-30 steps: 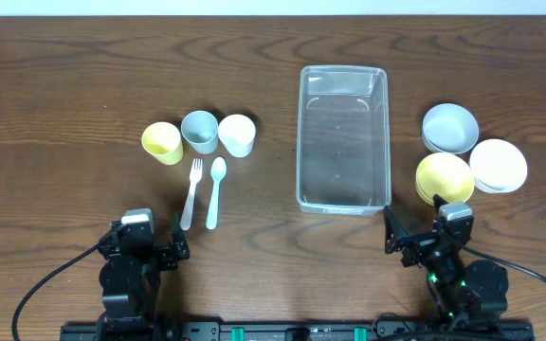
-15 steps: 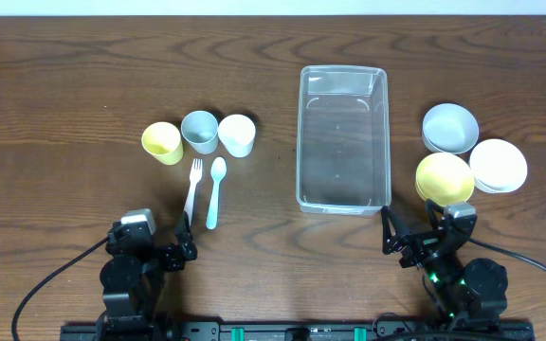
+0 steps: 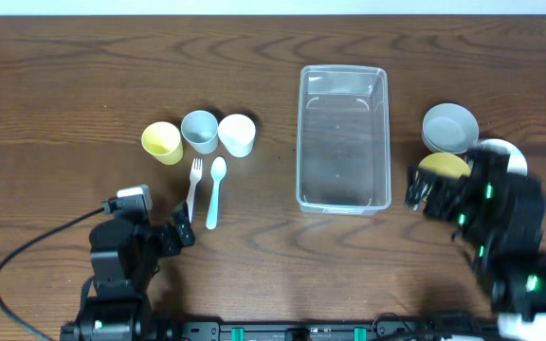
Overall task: Pack container
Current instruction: 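Reach the right gripper to the white bowl and grasp its rim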
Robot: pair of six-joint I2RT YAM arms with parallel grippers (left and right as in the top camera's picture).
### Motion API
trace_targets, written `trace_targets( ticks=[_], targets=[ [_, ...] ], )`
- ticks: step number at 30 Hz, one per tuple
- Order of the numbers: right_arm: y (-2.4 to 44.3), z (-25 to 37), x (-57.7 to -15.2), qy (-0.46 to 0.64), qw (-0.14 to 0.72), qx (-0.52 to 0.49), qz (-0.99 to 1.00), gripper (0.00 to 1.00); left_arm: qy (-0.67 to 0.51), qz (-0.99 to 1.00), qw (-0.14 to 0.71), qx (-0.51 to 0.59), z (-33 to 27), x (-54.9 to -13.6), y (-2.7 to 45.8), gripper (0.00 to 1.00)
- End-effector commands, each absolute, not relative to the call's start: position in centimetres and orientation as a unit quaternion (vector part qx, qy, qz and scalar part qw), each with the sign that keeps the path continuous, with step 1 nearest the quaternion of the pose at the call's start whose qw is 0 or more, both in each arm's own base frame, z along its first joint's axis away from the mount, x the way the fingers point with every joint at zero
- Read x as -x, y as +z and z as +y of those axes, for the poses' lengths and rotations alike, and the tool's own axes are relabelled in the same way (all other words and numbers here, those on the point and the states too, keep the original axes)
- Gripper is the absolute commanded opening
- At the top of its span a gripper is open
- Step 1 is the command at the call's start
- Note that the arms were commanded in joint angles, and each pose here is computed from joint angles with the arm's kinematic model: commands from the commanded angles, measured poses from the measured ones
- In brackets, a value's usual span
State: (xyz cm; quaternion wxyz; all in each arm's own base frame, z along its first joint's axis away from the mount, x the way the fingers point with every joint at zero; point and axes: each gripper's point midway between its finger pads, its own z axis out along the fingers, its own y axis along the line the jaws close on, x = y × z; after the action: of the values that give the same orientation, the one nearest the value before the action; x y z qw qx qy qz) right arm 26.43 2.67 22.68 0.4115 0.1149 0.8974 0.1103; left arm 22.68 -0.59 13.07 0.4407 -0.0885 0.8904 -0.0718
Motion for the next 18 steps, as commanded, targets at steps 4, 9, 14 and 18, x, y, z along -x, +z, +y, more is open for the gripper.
trace_targets(
  ticks=[4,9,14,18],
  targets=[
    [26.5,-3.3,-31.1,-0.001,0.373,-0.148,0.916,0.99,-0.075,0.909,0.398,0.096,-0.7,-23.1,11.6,0.98],
    [25.3,-10.0,-33.2,-0.042,0.327,-0.219,0.918,0.99,-0.073,0.921,0.37,0.099,-0.7,-23.1,10.4,0.98],
    [21.1,-15.7,-32.3,-0.062,0.258,-0.297,0.917,0.99,-0.071,0.93,0.347,0.101,-0.7,-23.1,9.3,0.98],
    [17.1,-18.9,-31.1,-0.066,0.195,-0.345,0.916,0.99,-0.07,0.935,0.332,0.102,-0.7,-23.0,8.7,0.98]
  ],
)
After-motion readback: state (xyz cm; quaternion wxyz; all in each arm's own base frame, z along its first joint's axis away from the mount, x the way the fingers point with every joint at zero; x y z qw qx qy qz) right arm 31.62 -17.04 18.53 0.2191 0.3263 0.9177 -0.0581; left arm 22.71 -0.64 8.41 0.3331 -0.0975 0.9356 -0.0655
